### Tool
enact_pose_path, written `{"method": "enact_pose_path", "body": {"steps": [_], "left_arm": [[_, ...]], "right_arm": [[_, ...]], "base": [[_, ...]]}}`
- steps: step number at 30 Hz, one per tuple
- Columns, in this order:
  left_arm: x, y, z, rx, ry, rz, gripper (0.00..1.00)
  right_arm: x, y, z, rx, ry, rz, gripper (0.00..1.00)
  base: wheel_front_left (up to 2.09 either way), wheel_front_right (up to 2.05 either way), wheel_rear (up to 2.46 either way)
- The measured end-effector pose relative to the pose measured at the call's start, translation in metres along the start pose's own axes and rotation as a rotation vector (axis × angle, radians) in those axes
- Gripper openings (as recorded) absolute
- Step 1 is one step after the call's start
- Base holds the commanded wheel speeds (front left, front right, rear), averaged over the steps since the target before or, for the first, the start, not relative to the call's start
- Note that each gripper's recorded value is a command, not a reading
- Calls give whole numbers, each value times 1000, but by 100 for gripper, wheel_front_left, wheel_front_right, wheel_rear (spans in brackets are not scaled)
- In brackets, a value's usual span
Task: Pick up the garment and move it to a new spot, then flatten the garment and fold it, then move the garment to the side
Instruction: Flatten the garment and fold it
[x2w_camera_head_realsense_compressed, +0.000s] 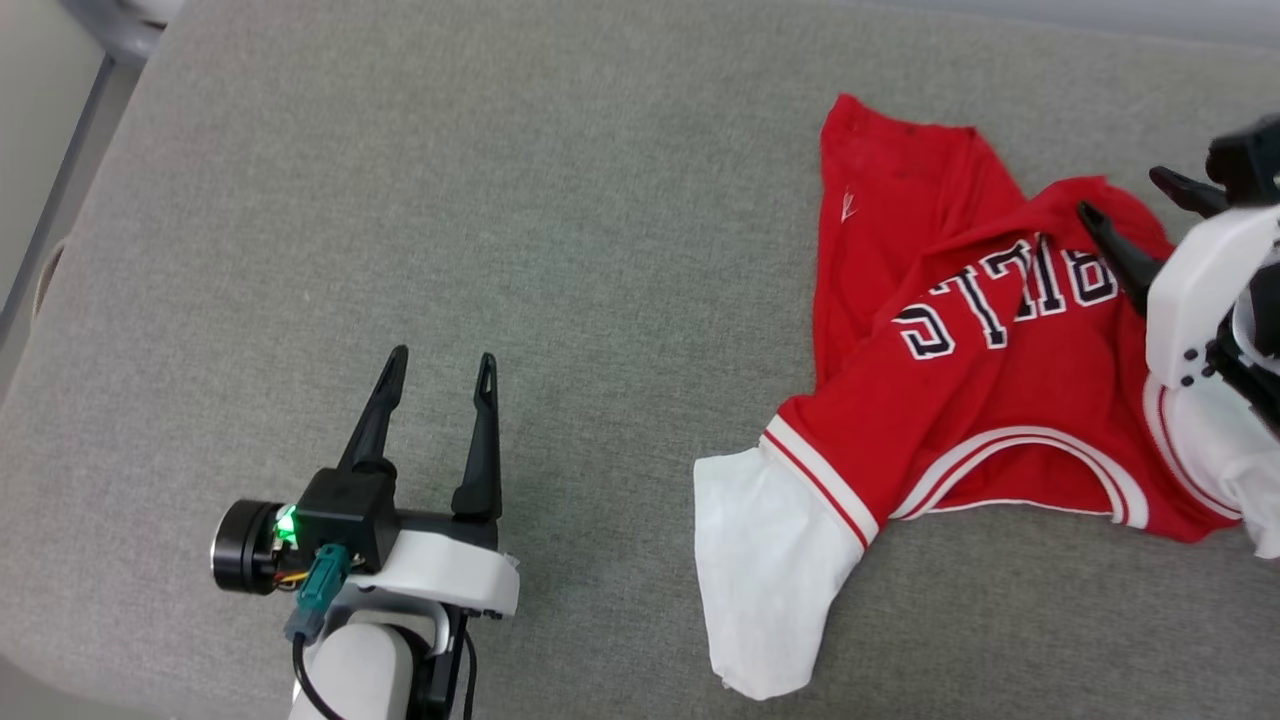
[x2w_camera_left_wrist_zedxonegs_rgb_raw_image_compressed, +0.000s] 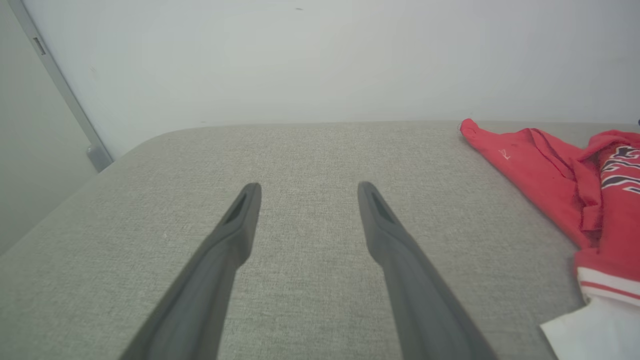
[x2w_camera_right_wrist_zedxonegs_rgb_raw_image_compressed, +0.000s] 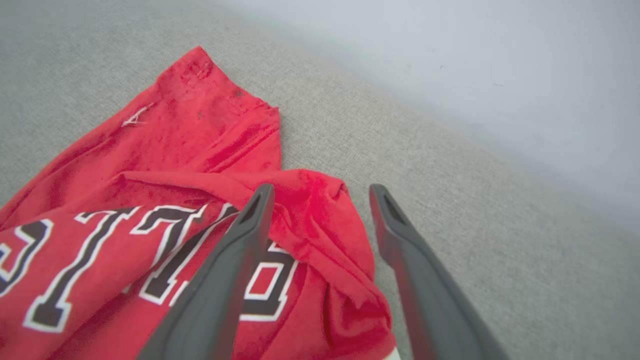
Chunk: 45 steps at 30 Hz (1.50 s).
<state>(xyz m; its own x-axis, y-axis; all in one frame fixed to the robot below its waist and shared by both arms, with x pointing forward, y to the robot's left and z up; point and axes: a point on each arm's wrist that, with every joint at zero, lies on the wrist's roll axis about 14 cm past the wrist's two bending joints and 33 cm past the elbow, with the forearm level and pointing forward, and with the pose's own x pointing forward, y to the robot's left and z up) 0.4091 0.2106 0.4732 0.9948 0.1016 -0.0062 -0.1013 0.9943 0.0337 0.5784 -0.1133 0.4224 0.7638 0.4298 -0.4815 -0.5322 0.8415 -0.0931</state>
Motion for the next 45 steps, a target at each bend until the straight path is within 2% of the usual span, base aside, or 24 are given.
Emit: {"method": "enact_pose_path", "body": {"steps": [8,12,16,21,26,30,38,45], "left_arm": [[-16,-2,13,-3,-33,-8,100],[-19,-10,19,-10,-52,-34,100],[-20,-16,24,-11,-68,-55,100],[-21,-19,27,-7,-77,-65,100],[-21,-18,26,-6,-73,-64,100],[-19,-17,23,-4,-66,-63,100],[-13,-14,14,-2,-41,-55,100],[-6,-12,6,6,-18,-51,100]], "right_arm": [[-72,-30,38,55,-297,-104,100],[-117,-56,49,54,-362,-184,100],[-154,-74,57,37,-356,-239,100],[-172,-70,36,44,-177,-219,100],[-174,-49,-20,120,118,-141,100],[-169,-35,-53,147,274,-96,100],[-142,-8,-94,220,384,-29,100],[-115,9,-121,199,458,20,100]], "base": [[0,0,0],[0,0,0],[0,0,0],[0,0,0],[0,0,0],[0,0,0],[0,0,0],[0,0,0]]}}
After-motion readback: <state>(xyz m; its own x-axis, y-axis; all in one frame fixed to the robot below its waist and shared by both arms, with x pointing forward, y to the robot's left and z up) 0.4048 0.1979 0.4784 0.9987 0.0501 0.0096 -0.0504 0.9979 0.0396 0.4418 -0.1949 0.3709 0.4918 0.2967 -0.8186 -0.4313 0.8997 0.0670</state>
